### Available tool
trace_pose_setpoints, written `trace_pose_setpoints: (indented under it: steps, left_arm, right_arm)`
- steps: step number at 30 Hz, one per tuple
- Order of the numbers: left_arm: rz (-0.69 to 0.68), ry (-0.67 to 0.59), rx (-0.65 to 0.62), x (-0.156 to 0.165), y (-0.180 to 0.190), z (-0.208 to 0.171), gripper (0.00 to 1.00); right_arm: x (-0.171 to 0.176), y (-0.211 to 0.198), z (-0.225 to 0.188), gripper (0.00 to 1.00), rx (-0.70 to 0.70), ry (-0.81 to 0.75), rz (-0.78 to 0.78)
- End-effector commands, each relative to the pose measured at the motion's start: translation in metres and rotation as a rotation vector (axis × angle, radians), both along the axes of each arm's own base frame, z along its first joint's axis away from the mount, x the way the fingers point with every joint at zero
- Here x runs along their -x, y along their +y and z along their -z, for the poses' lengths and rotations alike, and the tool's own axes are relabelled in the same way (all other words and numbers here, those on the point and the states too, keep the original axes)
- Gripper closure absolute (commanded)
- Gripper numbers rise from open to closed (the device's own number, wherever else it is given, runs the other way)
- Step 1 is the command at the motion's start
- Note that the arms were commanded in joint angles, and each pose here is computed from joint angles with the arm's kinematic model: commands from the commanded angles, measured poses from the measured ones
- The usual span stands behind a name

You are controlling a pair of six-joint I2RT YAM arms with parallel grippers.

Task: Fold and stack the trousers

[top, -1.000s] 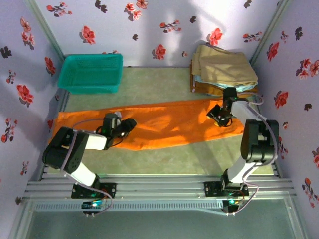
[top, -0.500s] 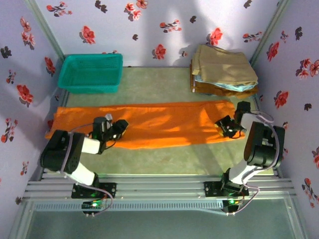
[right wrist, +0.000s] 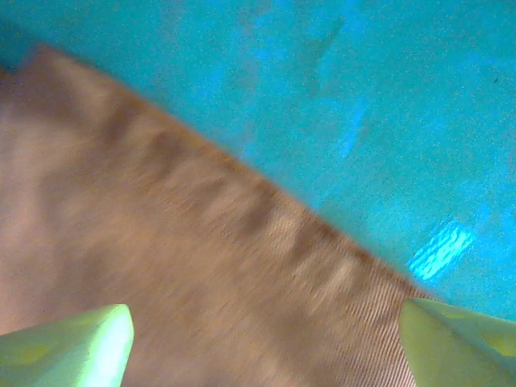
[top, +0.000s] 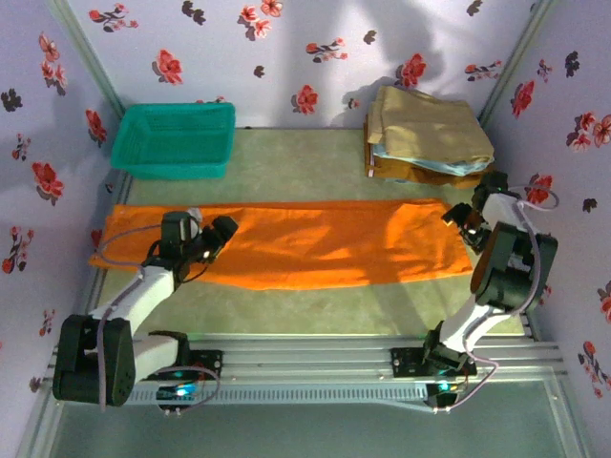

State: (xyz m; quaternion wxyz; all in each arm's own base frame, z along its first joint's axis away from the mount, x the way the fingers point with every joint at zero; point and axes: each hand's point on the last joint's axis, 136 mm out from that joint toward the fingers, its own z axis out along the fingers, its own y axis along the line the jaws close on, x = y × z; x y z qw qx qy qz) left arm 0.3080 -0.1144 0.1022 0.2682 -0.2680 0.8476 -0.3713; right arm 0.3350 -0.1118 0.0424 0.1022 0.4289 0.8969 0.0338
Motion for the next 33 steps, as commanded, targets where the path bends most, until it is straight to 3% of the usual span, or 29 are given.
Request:
trace_pose_setpoints:
  steps: [1, 5, 7, 10, 13, 19, 23, 29, 33]
  left_arm:
    - [0.019, 0.046, -0.011, 0.009, 0.002, 0.012, 0.22]
    - [0.016, 0.044, -0.002, 0.009, 0.003, 0.013, 0.22]
    - [0.014, 0.04, -0.001, 0.01, 0.004, 0.013, 0.23]
    - [0.009, 0.04, -0.002, 0.01, 0.007, 0.012, 0.23]
    - [0.013, 0.033, -0.002, 0.01, 0.008, 0.008, 0.24]
    - [0.025, 0.027, -0.022, 0.014, 0.01, -0.002, 0.24]
    - [0.033, 0.017, -0.047, 0.017, 0.013, -0.01, 0.24]
    - [0.027, 0.057, -0.081, 0.021, 0.022, -0.008, 0.24]
    - [-0.014, 0.076, -0.092, 0.017, 0.035, -0.009, 0.23]
  right_arm:
    - [0.017, 0.004, 0.03, 0.17, -0.029, 0.153, -0.069]
    - [0.015, 0.01, 0.048, 0.27, -0.09, 0.184, -0.078]
    - [0.012, 0.018, 0.048, 0.39, -0.128, 0.154, -0.082]
    - [0.013, 0.022, 0.047, 0.73, -0.149, 0.151, -0.077]
    - [0.011, 0.023, 0.039, 0.99, -0.155, 0.115, -0.056]
    - [0.019, 0.001, -0.011, 1.0, -0.074, 0.008, 0.046]
    - [0.019, 0.01, -0.05, 1.0, -0.057, -0.075, 0.022]
    - [0.009, 0.081, -0.093, 1.0, -0.005, -0.131, -0.201]
    - [0.003, 0.154, -0.112, 1.0, 0.017, -0.171, -0.377]
